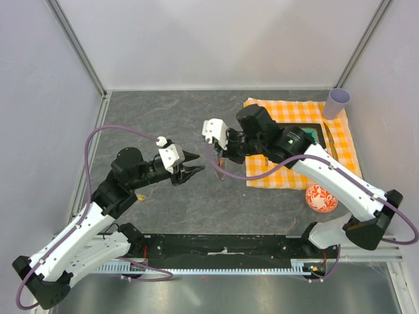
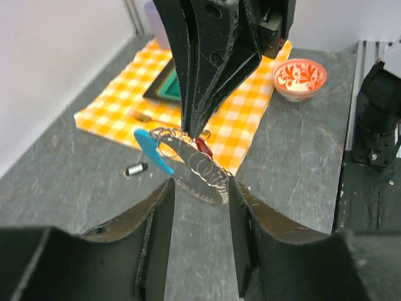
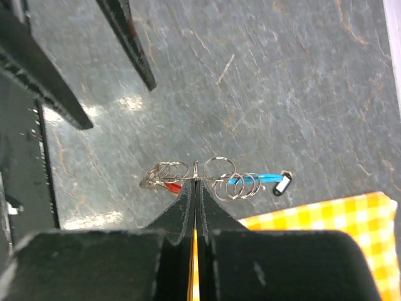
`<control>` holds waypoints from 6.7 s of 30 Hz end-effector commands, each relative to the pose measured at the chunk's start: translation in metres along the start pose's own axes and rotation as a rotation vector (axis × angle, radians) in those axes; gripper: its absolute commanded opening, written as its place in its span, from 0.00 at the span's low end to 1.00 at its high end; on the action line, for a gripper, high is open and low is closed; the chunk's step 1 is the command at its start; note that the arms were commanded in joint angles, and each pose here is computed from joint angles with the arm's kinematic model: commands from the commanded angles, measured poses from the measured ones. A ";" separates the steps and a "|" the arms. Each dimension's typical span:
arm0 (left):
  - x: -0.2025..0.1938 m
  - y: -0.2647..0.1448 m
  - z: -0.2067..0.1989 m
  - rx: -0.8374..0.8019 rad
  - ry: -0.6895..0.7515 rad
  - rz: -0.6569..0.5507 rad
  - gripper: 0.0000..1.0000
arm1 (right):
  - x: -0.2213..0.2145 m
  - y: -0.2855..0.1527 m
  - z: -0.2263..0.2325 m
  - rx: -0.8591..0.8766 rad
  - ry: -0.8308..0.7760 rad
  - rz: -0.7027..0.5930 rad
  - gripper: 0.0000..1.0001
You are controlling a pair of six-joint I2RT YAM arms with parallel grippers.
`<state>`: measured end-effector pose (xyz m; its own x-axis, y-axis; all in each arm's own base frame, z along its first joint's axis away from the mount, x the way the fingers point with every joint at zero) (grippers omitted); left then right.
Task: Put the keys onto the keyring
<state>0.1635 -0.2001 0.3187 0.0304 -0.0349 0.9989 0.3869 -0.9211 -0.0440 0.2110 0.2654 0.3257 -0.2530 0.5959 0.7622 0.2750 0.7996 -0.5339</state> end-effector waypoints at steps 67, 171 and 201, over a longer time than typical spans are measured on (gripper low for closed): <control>-0.007 0.049 -0.022 -0.394 -0.060 0.064 0.23 | 0.032 -0.030 0.030 0.102 -0.227 -0.048 0.00; 0.032 0.038 0.007 -0.047 -0.125 -0.477 0.02 | 0.029 -0.036 0.024 -0.380 0.104 -0.527 0.39; 0.037 0.034 0.004 -0.049 -0.134 -0.527 0.02 | 0.042 -0.008 0.036 -0.208 0.143 -0.595 0.00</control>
<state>0.1893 -0.2343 0.3268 0.0203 0.3839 0.9231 0.3773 -0.8580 0.3485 0.1771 0.2737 0.3353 -0.3032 0.1195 0.9454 0.4100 0.9119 0.0162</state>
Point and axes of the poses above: each gripper's point midway between its finger pads, its own y axis out along the fingers, its own z axis along the line the jaws close on, x = y × z, the point moved 5 cm from there along -y, back along the fingers, and after that the axes turned 11 degrees about -y, right-handed, at the moved point
